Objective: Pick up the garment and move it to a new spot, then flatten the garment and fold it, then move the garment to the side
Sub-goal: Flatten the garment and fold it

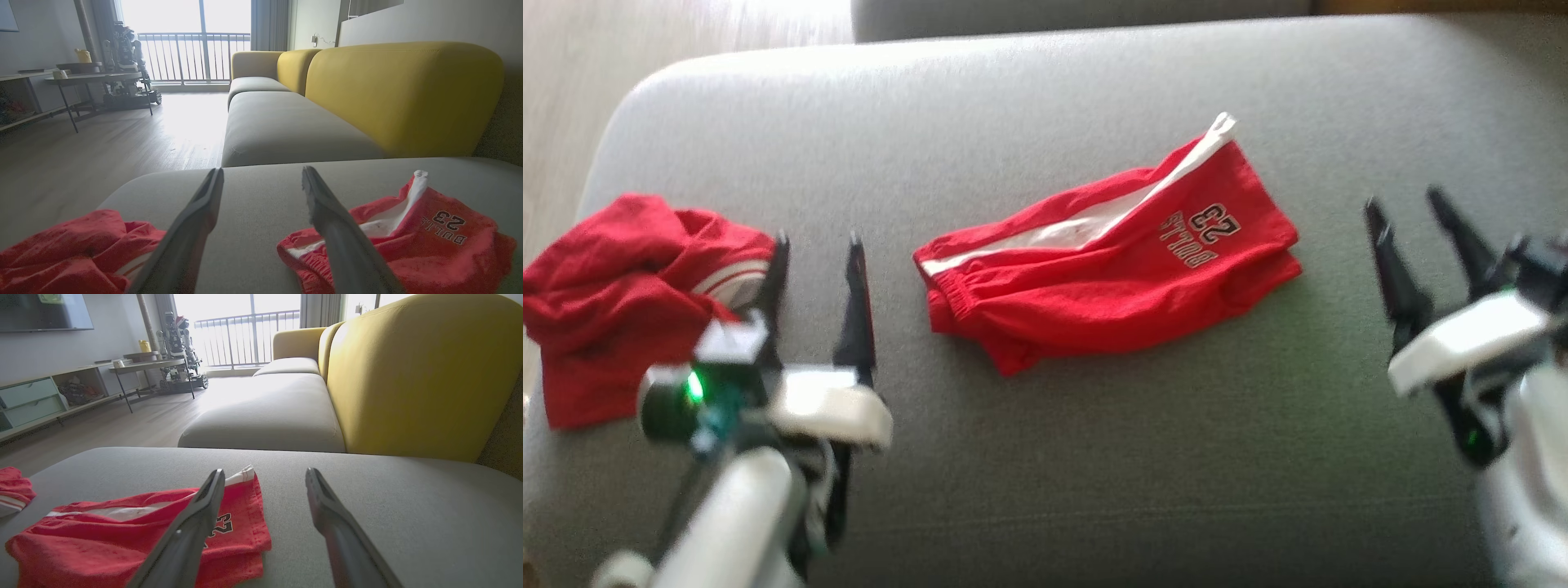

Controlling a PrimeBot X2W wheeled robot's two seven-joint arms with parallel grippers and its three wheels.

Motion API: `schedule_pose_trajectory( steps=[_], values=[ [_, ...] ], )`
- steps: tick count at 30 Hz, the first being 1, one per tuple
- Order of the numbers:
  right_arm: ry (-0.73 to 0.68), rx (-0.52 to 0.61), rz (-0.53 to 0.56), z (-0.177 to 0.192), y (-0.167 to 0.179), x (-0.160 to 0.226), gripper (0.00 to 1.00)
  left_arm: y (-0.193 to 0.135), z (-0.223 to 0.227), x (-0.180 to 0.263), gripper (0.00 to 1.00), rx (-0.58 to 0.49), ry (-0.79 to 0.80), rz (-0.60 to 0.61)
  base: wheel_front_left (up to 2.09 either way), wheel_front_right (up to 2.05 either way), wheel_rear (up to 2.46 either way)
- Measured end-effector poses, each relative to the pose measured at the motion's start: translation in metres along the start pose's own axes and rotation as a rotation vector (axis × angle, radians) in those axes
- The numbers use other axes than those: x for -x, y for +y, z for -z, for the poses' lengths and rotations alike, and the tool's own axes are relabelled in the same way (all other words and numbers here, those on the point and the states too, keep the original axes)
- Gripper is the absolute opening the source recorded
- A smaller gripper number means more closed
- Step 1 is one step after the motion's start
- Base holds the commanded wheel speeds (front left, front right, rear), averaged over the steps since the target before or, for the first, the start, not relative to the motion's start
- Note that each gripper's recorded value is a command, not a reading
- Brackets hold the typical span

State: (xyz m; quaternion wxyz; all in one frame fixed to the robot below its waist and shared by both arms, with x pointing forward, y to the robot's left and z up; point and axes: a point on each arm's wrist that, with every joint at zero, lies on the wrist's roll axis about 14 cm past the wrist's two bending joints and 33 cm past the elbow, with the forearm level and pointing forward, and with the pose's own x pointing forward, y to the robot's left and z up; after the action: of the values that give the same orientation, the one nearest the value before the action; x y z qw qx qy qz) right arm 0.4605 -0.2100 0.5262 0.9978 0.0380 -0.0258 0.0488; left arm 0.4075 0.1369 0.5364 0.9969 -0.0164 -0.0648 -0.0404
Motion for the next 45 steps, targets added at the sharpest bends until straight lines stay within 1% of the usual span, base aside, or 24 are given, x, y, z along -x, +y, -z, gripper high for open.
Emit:
schedule_pose_trajectory(
  steps=[1, 2, 4, 6, 7, 9, 12, 15, 19, 22, 25, 26, 31, 37, 39, 45],
  values=[
    [-0.006, -0.003, 0.013, 0.002, 0.000, 0.009, 1.00, -0.004, 0.003, 0.007, 1.00, -0.002, 0.006, 0.001, 0.00, 0.00, 0.00],
    [-0.006, -0.003, 0.013, 0.002, 0.000, 0.009, 1.00, -0.004, 0.003, 0.007, 1.00, -0.002, 0.006, 0.001, 0.00, 0.00, 0.00],
    [-0.001, -0.020, 0.043, 0.010, 0.000, 0.027, 1.00, -0.008, 0.010, 0.019, 1.00, 0.015, 0.025, -0.014, 0.00, 0.00, 0.00],
    [0.012, -0.077, 0.087, 0.022, 0.000, 0.045, 1.00, -0.012, 0.020, 0.032, 1.00, 0.008, 0.055, -0.016, 0.00, 0.00, 0.00],
    [0.030, -0.107, 0.106, 0.031, 0.001, 0.054, 1.00, -0.011, 0.024, 0.037, 1.00, 0.021, 0.069, -0.034, 0.00, 0.00, 0.00],
    [0.070, -0.114, 0.123, 0.046, 0.001, 0.069, 1.00, -0.007, 0.032, 0.045, 1.00, 0.086, 0.100, -0.081, 0.00, 0.00, 0.00],
    [0.081, -0.128, 0.149, 0.051, -0.002, 0.078, 1.00, -0.013, 0.046, 0.056, 1.00, 0.080, 0.140, -0.054, 0.00, 0.00, 0.00],
    [0.068, -0.125, 0.145, 0.048, -0.001, 0.075, 1.00, -0.012, 0.048, 0.056, 1.00, 0.089, 0.145, -0.059, 0.00, 0.00, 0.00],
    [0.113, -0.156, 0.118, 0.057, 0.012, 0.067, 1.00, -0.009, 0.051, 0.057, 1.00, 0.075, 0.149, -0.057, 0.00, 0.00, 0.00],
    [0.152, -0.252, 0.105, 0.062, 0.023, 0.052, 1.00, -0.007, 0.052, 0.055, 1.00, 0.067, 0.148, -0.051, 0.00, 0.00, 0.00],
    [0.226, -0.434, 0.106, 0.073, 0.031, 0.035, 1.00, -0.004, 0.051, 0.052, 1.00, 0.064, 0.143, -0.063, 0.00, 0.00, 0.00],
    [0.251, -0.477, 0.102, 0.077, 0.035, 0.031, 1.00, -0.003, 0.051, 0.052, 1.00, 0.063, 0.142, -0.062, 0.00, 0.00, 0.00],
    [0.375, -0.577, 0.072, 0.104, 0.057, 0.017, 1.00, 0.010, 0.059, 0.060, 1.00, 0.060, 0.173, -0.107, 0.00, 0.00, 0.00],
    [0.448, -0.663, 0.067, 0.121, 0.072, -0.007, 1.00, 0.025, 0.066, 0.067, 1.00, 0.054, 0.199, -0.157, 0.00, 0.00, 0.00],
    [0.472, -0.675, 0.059, 0.126, 0.078, -0.014, 1.00, 0.029, 0.066, 0.067, 1.00, 0.051, 0.199, -0.171, 0.00, 0.00, 0.00],
    [0.569, -0.707, 0.064, 0.150, 0.090, -0.018, 1.00, 0.032, 0.066, 0.066, 1.00, 0.053, 0.201, -0.186, 0.00, 0.00, 0.00]
  ],
)
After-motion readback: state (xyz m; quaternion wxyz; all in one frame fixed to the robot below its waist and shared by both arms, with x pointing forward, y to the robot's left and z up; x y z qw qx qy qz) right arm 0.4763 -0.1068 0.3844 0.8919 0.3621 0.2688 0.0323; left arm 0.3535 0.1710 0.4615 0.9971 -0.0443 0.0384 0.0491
